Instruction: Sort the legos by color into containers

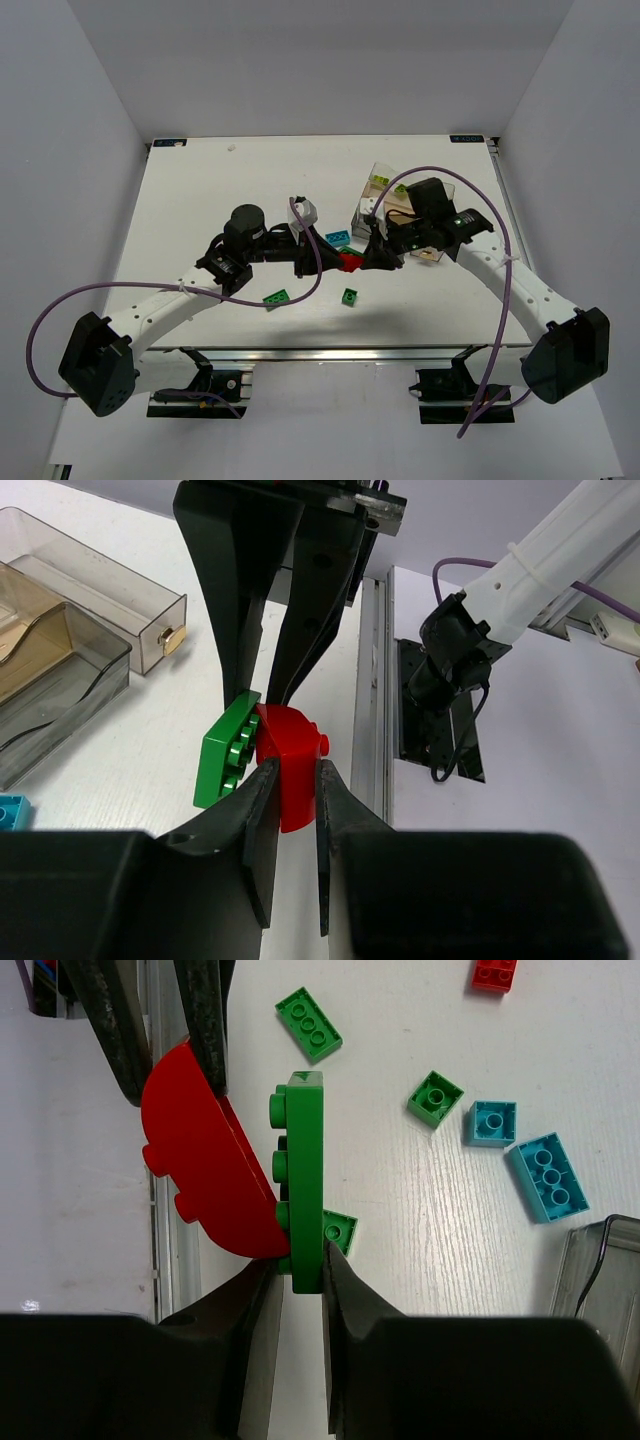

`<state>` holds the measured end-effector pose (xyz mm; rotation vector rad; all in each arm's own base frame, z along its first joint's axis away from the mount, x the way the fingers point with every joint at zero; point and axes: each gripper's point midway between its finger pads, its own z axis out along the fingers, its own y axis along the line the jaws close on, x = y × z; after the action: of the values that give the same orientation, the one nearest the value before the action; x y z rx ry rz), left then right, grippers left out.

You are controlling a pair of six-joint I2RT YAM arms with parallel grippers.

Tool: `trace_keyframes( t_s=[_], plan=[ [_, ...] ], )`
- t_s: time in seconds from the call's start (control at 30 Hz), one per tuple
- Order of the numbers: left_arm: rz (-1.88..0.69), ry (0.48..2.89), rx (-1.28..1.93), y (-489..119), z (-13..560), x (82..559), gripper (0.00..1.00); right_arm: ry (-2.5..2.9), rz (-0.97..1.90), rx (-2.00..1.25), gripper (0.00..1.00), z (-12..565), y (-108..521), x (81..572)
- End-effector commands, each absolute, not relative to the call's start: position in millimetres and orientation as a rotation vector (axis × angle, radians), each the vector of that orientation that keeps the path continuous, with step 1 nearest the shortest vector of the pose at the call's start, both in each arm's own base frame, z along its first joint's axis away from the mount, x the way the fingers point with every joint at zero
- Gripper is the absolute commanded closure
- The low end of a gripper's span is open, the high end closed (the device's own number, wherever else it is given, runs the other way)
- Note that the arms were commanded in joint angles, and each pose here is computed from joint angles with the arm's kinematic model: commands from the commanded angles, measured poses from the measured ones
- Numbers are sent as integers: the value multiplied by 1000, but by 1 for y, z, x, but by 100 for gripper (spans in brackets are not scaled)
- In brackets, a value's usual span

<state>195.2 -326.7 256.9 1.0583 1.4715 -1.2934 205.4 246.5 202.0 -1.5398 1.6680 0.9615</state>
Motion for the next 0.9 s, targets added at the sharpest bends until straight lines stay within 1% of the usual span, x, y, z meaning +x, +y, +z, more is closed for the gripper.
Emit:
trace_keyframes(
  t_s=[0.0,0.87],
  plan=[
    [-1256,1439,1036,-326,267,202,100,1592,1018,-1510,100,223,259,208],
    [-1263,1431,1046,-325,268,198,100,1700,987,-1393,100,216,251,229]
  ],
)
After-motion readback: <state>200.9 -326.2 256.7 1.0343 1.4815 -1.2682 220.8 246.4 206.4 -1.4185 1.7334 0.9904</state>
